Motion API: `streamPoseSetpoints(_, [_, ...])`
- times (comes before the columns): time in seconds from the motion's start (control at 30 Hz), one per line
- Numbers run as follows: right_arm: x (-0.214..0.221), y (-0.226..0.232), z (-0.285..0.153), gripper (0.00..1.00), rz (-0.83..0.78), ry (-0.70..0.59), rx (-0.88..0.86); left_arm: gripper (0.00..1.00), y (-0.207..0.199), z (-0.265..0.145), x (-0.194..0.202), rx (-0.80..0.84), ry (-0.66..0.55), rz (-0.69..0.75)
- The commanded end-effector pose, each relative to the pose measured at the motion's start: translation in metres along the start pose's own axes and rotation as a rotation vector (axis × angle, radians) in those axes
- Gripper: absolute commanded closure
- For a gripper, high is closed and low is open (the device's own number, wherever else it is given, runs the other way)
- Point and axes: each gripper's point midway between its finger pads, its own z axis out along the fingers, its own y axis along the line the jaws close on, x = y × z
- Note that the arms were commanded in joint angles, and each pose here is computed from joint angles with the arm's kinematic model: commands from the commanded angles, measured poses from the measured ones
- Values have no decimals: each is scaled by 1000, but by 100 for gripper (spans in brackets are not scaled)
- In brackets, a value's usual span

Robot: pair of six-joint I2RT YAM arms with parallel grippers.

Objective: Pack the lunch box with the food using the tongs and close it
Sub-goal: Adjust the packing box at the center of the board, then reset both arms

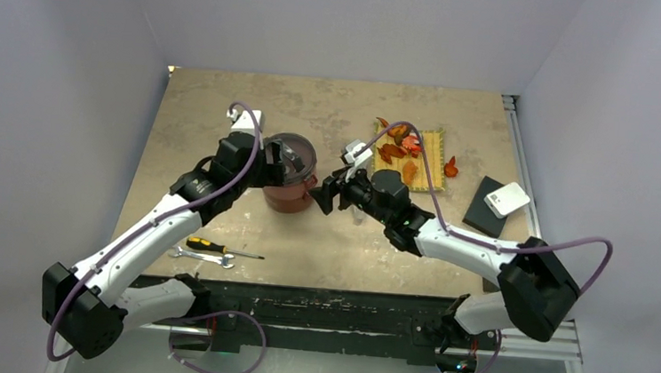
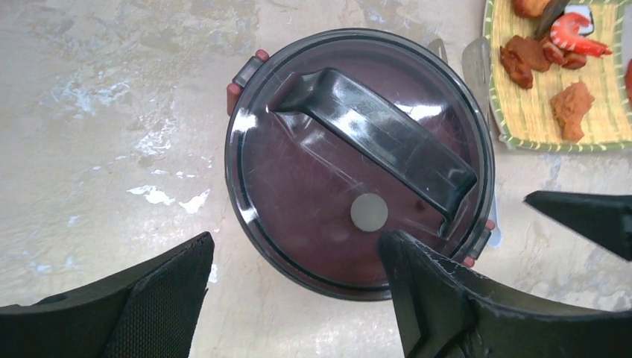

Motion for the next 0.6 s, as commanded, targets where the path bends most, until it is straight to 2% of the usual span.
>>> streamPoseSetpoints(0.0, [-16, -14, -21, 16, 35, 19, 117, 16, 2, -20, -18, -8, -3, 68])
streamPoseSetpoints(0.13, [-31, -34, -46, 7, 73, 14, 227, 10, 17, -35, -35, -63, -78, 61])
streamPoseSetpoints(0.37, [-48, -100, -110, 1, 184, 21, 489, 1, 54, -47, -66, -212, -234, 58])
streamPoseSetpoints(0.47, [-70, -122, -147, 1, 206, -68, 614, 1, 69, -58, -79, -275, -338, 76])
streamPoseSetpoints(0.57, [-92, -132, -187, 1, 173, -236, 708, 1, 81, -67, -84, -319, -411, 78])
